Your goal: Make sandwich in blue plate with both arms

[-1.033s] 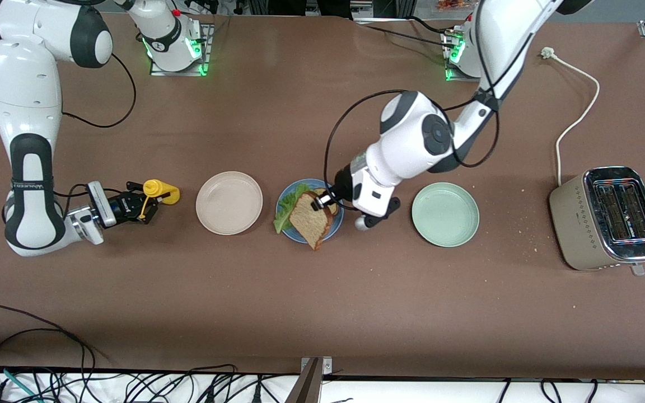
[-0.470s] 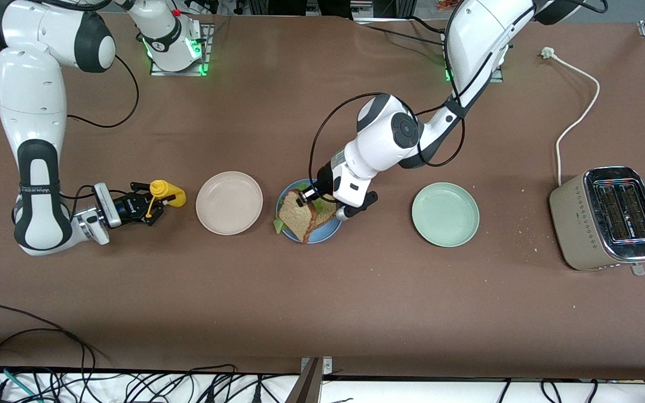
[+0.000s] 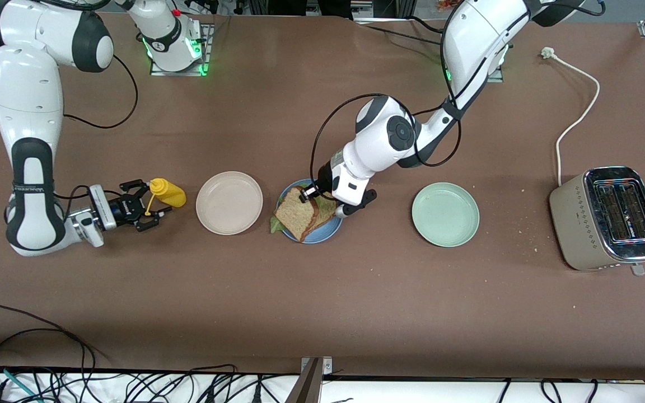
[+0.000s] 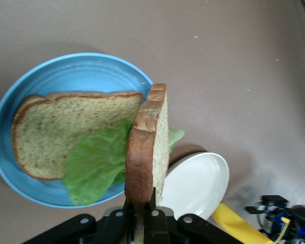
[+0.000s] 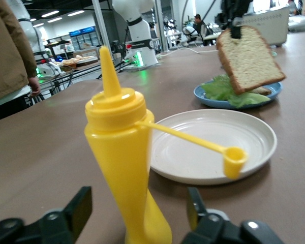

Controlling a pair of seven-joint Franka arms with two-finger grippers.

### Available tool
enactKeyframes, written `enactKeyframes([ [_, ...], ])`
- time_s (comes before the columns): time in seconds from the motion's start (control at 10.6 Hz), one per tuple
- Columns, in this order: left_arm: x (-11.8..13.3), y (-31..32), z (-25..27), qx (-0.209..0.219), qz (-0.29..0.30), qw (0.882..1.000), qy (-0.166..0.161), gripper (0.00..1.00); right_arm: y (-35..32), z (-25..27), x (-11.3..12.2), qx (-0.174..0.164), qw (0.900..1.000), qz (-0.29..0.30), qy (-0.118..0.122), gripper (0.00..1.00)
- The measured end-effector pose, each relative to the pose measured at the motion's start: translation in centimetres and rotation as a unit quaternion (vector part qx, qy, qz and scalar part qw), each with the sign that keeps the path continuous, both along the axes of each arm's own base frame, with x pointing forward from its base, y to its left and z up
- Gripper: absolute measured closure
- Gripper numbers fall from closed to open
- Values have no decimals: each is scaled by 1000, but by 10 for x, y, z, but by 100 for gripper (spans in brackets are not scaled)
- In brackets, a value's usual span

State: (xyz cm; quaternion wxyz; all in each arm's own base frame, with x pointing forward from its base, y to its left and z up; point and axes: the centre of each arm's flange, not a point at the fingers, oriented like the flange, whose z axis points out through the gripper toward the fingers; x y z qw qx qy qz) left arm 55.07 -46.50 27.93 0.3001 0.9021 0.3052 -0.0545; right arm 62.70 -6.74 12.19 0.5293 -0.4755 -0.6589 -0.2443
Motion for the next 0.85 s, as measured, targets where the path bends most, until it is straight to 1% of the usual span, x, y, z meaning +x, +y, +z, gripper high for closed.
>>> enactKeyframes([
  [0.09,-4,2,-8,6,-2,1000,8,92,-15,12,3,-23,1000,-14,14,4],
  [0.19,-7,4,-16,14,-8,1000,21,92,-36,28,5,-46,998,-28,31,0],
  [0.38,-9,9,-26,28,-18,998,47,92,-65,62,6,-84,993,-48,68,0],
  [0.56,-11,14,-34,43,-29,996,72,85,-63,98,14,-115,987,-64,95,0],
  [0.66,-11,16,-37,47,-31,995,78,78,-58,117,19,-129,984,-68,104,0],
  [0.85,-10,19,-39,51,-31,995,82,53,-53,160,25,-163,976,-67,125,0],
])
